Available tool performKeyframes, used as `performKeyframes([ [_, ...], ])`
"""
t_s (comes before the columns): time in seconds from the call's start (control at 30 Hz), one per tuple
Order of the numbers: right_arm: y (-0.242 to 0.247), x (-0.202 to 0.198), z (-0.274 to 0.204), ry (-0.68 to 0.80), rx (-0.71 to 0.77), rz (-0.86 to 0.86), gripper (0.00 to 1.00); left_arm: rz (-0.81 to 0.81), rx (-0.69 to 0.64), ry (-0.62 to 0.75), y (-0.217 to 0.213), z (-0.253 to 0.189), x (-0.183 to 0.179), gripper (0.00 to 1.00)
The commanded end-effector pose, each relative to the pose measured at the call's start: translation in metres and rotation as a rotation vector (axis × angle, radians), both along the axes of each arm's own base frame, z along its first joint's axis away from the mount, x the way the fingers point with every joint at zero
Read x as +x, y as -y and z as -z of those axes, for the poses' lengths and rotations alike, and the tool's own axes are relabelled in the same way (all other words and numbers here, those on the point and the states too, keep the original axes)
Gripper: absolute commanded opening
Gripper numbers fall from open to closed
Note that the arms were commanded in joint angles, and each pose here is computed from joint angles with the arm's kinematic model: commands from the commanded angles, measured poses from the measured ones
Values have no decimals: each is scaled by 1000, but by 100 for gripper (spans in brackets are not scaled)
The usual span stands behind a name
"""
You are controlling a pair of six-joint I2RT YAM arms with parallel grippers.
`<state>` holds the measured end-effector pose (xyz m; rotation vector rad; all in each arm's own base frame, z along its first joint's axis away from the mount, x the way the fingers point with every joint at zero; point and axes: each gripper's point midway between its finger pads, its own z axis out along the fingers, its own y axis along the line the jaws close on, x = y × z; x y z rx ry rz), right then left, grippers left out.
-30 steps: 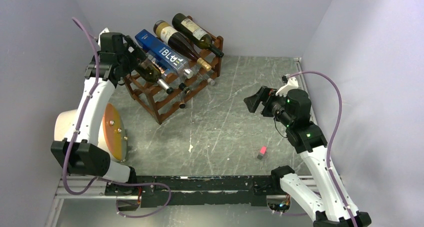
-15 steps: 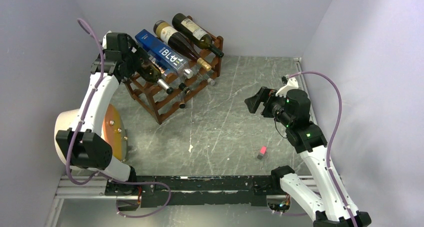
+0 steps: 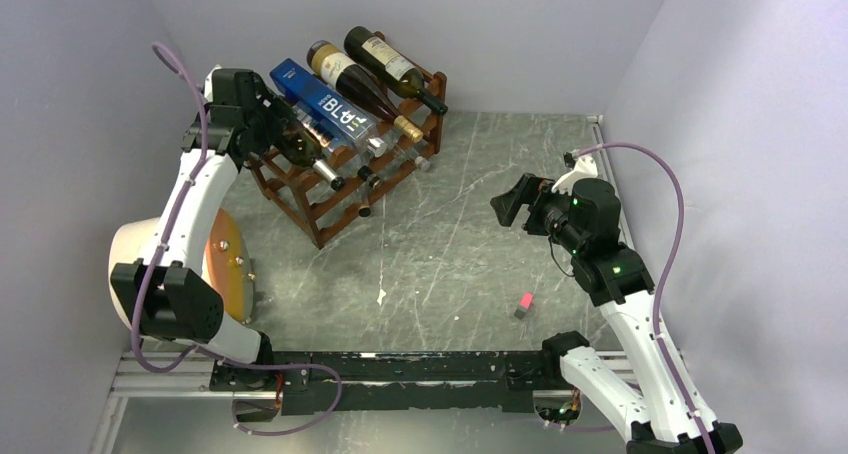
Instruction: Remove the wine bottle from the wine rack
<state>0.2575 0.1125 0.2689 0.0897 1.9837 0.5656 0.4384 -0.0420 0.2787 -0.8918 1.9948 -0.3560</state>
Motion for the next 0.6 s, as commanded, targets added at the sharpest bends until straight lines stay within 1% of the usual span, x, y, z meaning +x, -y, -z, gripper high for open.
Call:
performKeyframes([
  [0.0,1,1,-7,19,-8,3,100,12,-35,144,-4,-40,-6,52],
  [0.03,1,1,-7,20,-8,5,100,14,-38,171,-5,-43,-8,49],
  [0.1,1,2,-8,24,-4,10,100,13,-52,237,-11,-54,-13,40],
  [0.2,0,2,-7,26,0,7,100,9,-88,292,-20,-62,-21,33],
  [0.3,0,4,-4,18,-3,7,100,18,-101,327,-25,-70,-27,30],
  [0.4,-1,5,-2,13,-2,6,100,24,-110,337,-26,-75,-31,20],
  [0.57,-3,6,1,6,5,-2,100,47,-115,351,-24,-81,-35,17],
])
